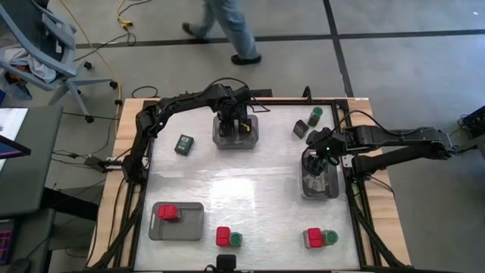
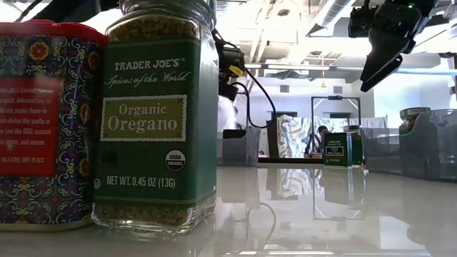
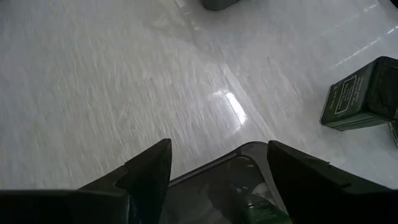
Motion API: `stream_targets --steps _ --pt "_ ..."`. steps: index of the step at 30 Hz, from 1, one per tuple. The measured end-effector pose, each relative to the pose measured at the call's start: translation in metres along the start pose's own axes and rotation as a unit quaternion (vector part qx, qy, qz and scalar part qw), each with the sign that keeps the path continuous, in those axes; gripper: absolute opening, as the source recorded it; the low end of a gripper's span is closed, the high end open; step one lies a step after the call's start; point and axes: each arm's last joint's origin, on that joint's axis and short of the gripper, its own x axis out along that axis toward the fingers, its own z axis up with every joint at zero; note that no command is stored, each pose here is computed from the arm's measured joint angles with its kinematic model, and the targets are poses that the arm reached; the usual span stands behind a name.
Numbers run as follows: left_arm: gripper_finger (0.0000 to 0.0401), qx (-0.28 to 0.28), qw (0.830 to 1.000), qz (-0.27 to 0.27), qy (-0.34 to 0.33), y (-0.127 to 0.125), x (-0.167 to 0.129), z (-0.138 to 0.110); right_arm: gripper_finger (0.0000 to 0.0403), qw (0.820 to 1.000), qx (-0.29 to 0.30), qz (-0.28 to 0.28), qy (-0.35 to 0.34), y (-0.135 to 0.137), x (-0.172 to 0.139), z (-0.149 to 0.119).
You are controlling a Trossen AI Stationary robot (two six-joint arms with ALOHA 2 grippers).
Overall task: Sort spices by type
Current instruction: Put the bottom left black seasoning can into the top black transparent bin, then put the right red seasoning can into the bottom black transparent bin
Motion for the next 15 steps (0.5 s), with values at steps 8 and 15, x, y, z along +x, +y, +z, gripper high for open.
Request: stream_targets --steps 8,15 --pt "0.0195 0.002 1.000 0.000 0.000 0.0000 0.0000 0.0000 0.0291 1.000 0.000 0.000 0.000 0.0000 0.0000 -0.0001" --pt "0.0210 -0.001 1.000 0.025 0.017 0.0015 -0.0026 -0.0011 0.0291 1.000 0.000 0.000 0.000 0.0000 0.0000 -0.0001"
